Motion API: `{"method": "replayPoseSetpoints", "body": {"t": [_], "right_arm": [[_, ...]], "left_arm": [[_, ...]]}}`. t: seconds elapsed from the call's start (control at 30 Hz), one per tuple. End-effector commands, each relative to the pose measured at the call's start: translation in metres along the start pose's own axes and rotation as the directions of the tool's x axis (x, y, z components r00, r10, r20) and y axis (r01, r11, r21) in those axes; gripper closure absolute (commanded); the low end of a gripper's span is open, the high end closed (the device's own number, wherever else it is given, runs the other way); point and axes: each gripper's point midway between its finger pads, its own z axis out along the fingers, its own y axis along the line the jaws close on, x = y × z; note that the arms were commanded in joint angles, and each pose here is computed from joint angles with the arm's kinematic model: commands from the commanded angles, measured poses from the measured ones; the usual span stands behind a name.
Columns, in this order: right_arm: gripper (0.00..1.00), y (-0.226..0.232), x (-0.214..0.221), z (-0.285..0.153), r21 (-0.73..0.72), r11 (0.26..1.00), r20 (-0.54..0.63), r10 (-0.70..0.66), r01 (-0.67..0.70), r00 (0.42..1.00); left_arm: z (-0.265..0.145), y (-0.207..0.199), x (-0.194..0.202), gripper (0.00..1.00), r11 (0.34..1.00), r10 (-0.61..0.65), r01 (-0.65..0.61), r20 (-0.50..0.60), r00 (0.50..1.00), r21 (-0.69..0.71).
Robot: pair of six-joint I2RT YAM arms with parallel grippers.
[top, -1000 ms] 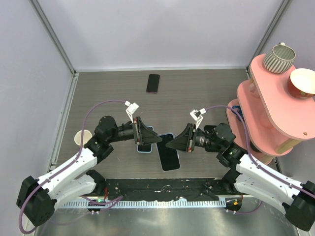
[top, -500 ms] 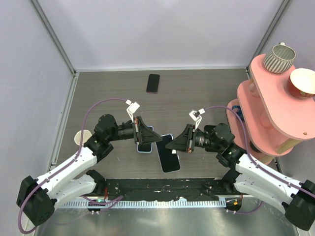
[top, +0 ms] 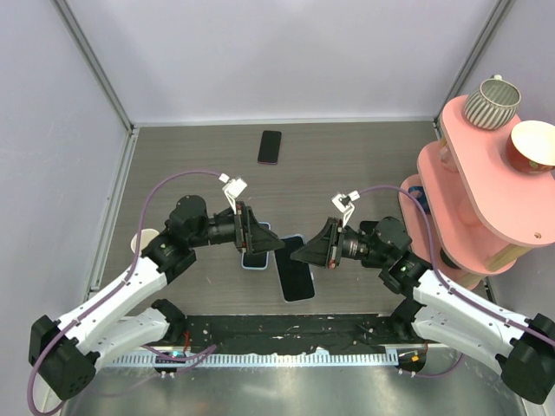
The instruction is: Put the phone into the phone case
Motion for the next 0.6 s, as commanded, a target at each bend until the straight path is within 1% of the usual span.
{"method": "replayPoseSetpoints", "body": {"t": [0.0, 0.07, 0.13, 0.23, 0.33, 0.37, 0.4, 0.43, 0.47, 0.5, 0.53, 0.57], "right_arm": [[0.99, 0.029, -0.023, 0.0, -0.08, 0.992, 0.076, -0.093, 0.099, 0.993], [0.99, 0.031, -0.024, -0.002, -0.089, 0.992, 0.088, -0.086, 0.094, 0.992], [0.99, 0.032, -0.025, -0.001, -0.096, 0.991, 0.092, -0.088, 0.097, 0.992], [0.99, 0.032, -0.022, 0.001, -0.109, 0.991, 0.078, -0.071, 0.08, 0.994], [0.98, 0.031, -0.02, 0.003, -0.118, 0.991, 0.066, -0.053, 0.06, 0.996], [0.97, 0.03, -0.02, 0.002, -0.119, 0.991, 0.067, -0.05, 0.058, 0.997], [0.95, 0.027, -0.019, 0.003, -0.111, 0.993, 0.065, -0.043, 0.05, 0.997], [0.91, 0.027, -0.02, 0.003, -0.108, 0.993, 0.072, -0.043, 0.051, 0.996], [0.88, 0.026, -0.02, 0.003, -0.101, 0.994, 0.073, -0.04, 0.047, 0.997], [0.84, 0.024, -0.019, 0.003, -0.091, 0.995, 0.068, -0.035, 0.041, 0.997], [0.74, 0.022, -0.019, 0.003, -0.079, 0.996, 0.069, -0.034, 0.039, 0.997], [0.68, 0.02, -0.018, 0.003, -0.069, 0.997, 0.065, -0.03, 0.034, 0.997]], "left_arm": [[-0.005, -0.001, -0.007, 0.32, 0.999, 0.034, -0.033, 0.039, 0.999, -0.012], [-0.006, -0.005, -0.005, 0.29, 0.999, 0.03, -0.031, 0.048, 0.998, 0.017], [-0.005, -0.007, -0.003, 0.29, 0.998, 0.008, -0.011, 0.058, 0.998, 0.054], [-0.001, -0.008, -0.002, 0.34, 0.996, -0.012, 0.007, 0.064, 0.998, 0.083], [0.003, -0.008, -0.001, 0.42, 0.994, -0.034, 0.029, 0.051, 0.998, 0.109], [0.004, -0.01, -0.002, 0.52, 0.992, -0.029, 0.022, 0.051, 0.998, 0.128], [0.006, -0.01, -0.002, 0.57, 0.991, -0.035, 0.029, 0.044, 0.998, 0.132], [0.006, -0.01, -0.002, 0.62, 0.99, -0.037, 0.031, 0.041, 0.998, 0.136], [0.006, -0.011, -0.002, 0.74, 0.99, -0.035, 0.029, 0.043, 0.998, 0.139], [0.006, -0.009, -0.002, 0.82, 0.99, -0.035, 0.029, 0.045, 0.998, 0.136], [0.006, -0.009, -0.003, 0.89, 0.991, -0.034, 0.027, 0.049, 0.998, 0.131], [0.006, -0.007, -0.002, 1.0, 0.992, -0.031, 0.025, 0.046, 0.998, 0.122]]}}
